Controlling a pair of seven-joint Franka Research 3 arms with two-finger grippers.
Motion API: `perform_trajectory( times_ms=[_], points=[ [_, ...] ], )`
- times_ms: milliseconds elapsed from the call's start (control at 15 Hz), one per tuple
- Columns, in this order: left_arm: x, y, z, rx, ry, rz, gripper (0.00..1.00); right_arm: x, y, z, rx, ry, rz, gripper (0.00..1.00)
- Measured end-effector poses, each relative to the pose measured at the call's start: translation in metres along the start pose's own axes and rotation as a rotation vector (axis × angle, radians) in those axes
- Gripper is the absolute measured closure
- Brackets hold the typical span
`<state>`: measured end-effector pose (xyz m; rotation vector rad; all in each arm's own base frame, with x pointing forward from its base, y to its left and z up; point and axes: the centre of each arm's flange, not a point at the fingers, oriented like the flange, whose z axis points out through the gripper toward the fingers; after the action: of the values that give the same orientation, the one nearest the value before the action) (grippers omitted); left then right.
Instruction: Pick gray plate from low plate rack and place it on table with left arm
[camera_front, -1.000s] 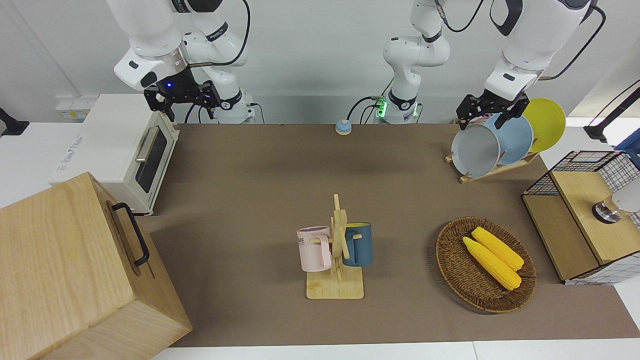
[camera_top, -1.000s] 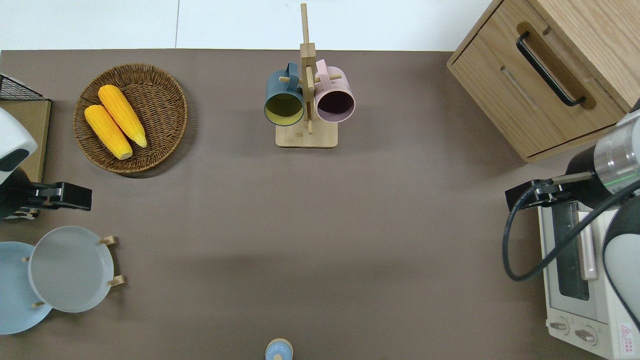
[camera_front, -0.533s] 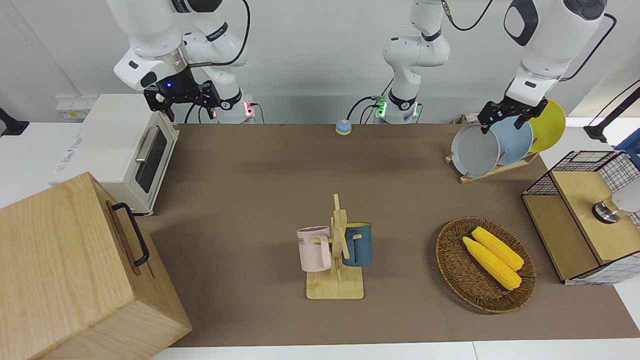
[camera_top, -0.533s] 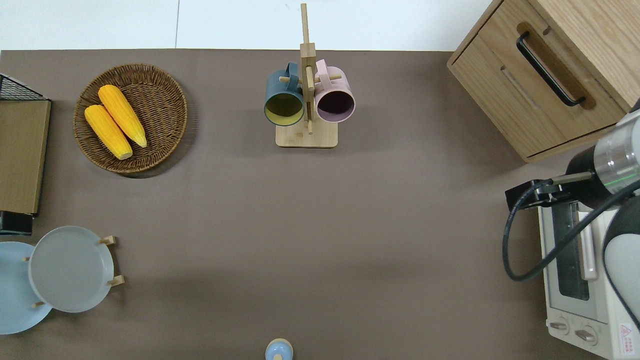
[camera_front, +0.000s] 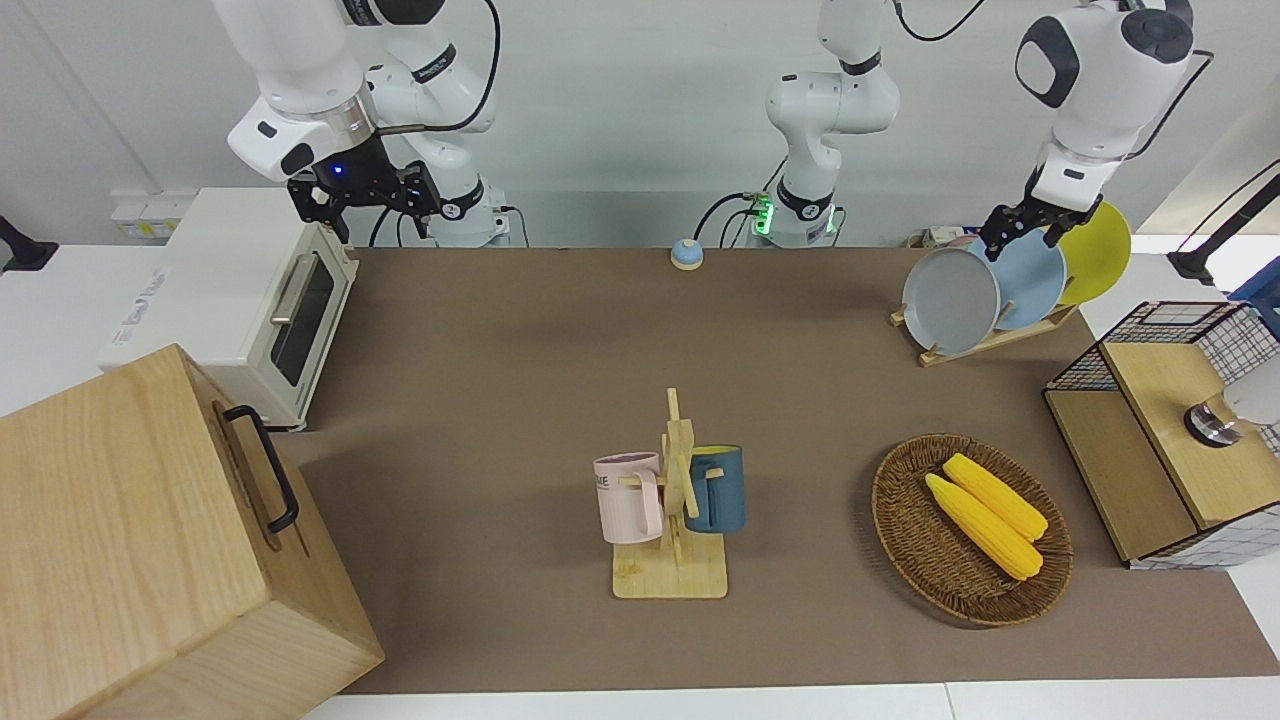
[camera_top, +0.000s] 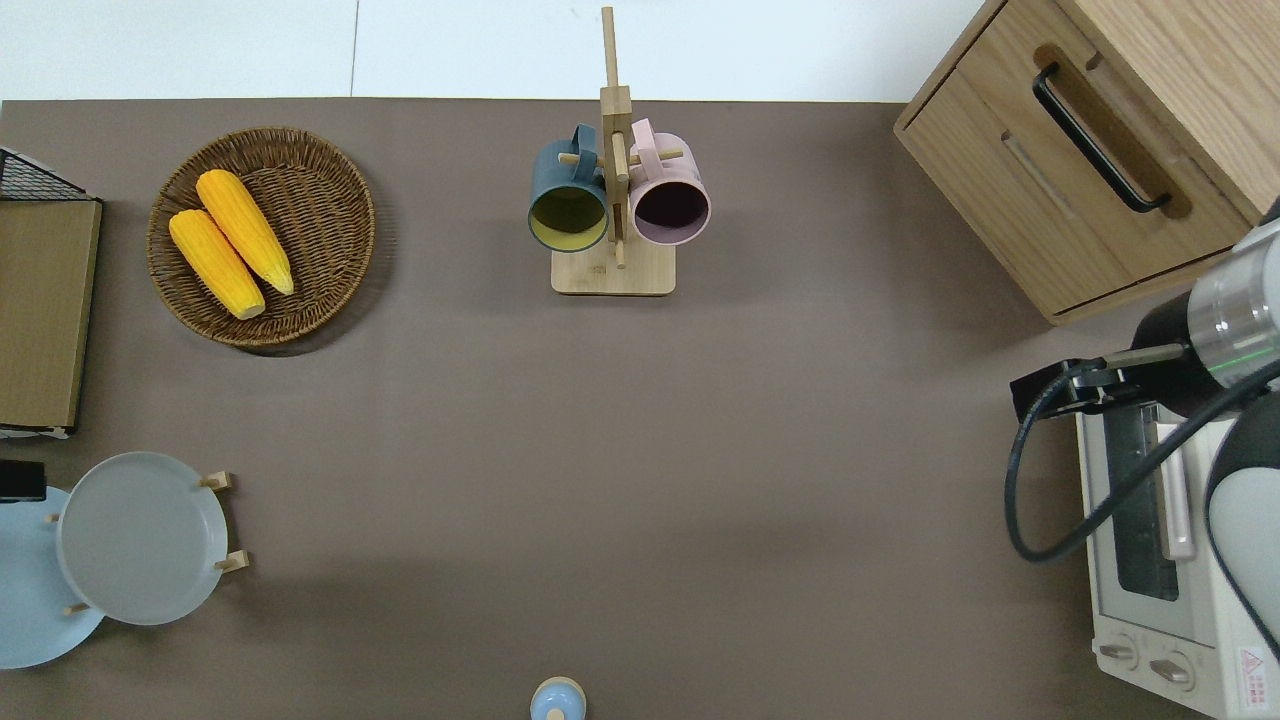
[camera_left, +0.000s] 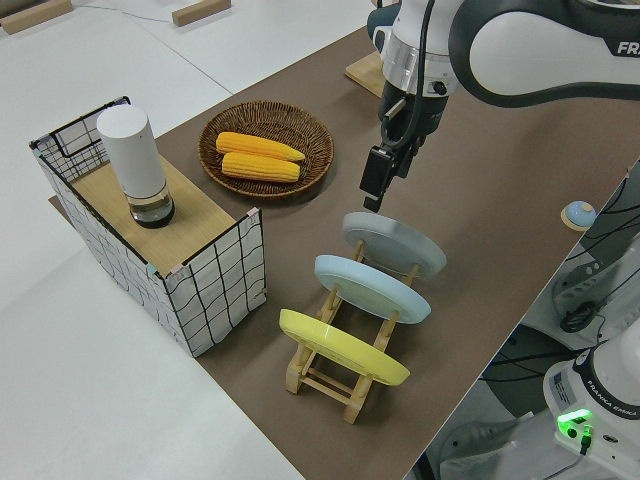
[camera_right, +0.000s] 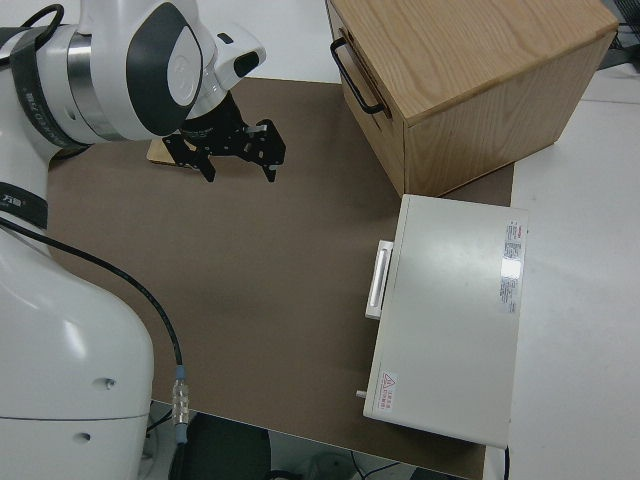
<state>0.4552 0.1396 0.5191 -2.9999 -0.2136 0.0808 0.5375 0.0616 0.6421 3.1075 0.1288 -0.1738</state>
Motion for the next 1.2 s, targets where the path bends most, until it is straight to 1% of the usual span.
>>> perform_trajectory(
  times_ms=[267,533,667,733,867,933,1000,1067,1133,1200],
  points=[
    [-0.007,0.003,0.052,-0.017,-0.010,0.004,0.00,0.000,0.000,0.000,0.000,0.000,0.000,0.01],
    [-0.016,0.004,0.084,-0.031,-0.037,0.004,0.00,0.000,0.000,0.000,0.000,0.000,0.000,0.01],
    [-0.020,0.003,0.093,-0.036,-0.050,0.001,0.01,0.000,0.000,0.000,0.000,0.000,0.000,0.01],
    [-0.021,0.002,0.096,-0.038,-0.054,-0.002,0.06,0.000,0.000,0.000,0.000,0.000,0.000,0.01],
    [-0.022,0.002,0.098,-0.039,-0.056,-0.002,0.30,0.000,0.000,0.000,0.000,0.000,0.000,0.01],
    [-0.022,0.003,0.098,-0.039,-0.056,-0.001,0.38,0.000,0.000,0.000,0.000,0.000,0.000,0.01],
    [-0.022,0.003,0.098,-0.039,-0.056,0.000,0.48,0.000,0.000,0.000,0.000,0.000,0.000,0.01],
    [-0.022,0.003,0.098,-0.039,-0.056,0.000,0.60,0.000,0.000,0.000,0.000,0.000,0.000,0.01],
    [-0.021,0.006,0.097,-0.045,-0.054,0.003,0.74,0.000,0.000,0.000,0.000,0.000,0.000,0.01],
    [-0.021,0.009,0.097,-0.045,-0.052,0.007,0.80,0.000,0.000,0.000,0.000,0.000,0.000,0.01]
  ],
)
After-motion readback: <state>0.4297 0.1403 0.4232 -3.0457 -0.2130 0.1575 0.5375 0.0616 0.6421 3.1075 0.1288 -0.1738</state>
